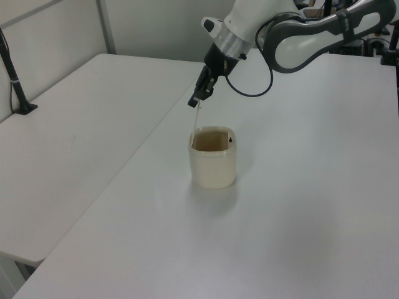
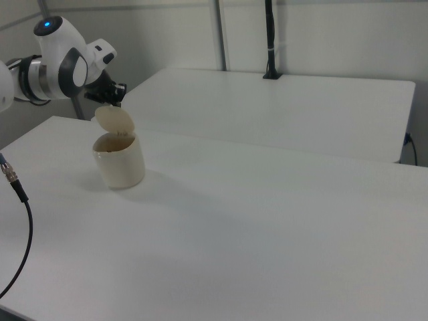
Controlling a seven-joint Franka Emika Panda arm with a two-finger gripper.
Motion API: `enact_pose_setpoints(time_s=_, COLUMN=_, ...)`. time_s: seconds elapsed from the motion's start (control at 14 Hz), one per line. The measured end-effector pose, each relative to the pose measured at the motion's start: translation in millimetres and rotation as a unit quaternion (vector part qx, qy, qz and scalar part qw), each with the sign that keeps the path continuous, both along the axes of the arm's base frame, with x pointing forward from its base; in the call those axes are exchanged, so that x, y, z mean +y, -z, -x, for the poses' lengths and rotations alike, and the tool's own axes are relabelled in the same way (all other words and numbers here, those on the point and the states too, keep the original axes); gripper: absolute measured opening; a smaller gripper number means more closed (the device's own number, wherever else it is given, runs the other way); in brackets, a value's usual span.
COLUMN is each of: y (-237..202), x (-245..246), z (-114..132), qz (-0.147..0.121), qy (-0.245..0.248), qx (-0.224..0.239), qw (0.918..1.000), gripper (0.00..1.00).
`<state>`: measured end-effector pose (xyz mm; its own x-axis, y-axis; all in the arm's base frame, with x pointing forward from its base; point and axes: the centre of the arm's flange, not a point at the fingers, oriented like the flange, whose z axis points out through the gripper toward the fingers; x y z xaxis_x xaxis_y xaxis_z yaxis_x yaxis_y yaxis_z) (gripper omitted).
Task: Close the trash bin
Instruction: 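Push the upright lid down onto the bin opening with the gripper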
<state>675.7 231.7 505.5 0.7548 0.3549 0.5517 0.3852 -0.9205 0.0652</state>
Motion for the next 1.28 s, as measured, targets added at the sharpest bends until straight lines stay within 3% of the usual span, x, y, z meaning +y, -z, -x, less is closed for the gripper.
enact_pose_setpoints(time_s=0.29, y=16.2, x=-2.6, z=5.2, qz=0.023, qy=0.002, qx=0.057, qw=0.9981, gripper=0.01)
enact_pose_setpoints(time_s=0.57, y=34.8, x=-6.9, z=13.9, qz=0.055, qy=0.003, qx=0.123, qw=0.9908, gripper=0.01)
enact_pose_setpoints(time_s=1.28, y=67.7, x=-7.3, z=16.3, qz=0.068, qy=0.0, qx=0.156, qw=0.9854, gripper=0.01)
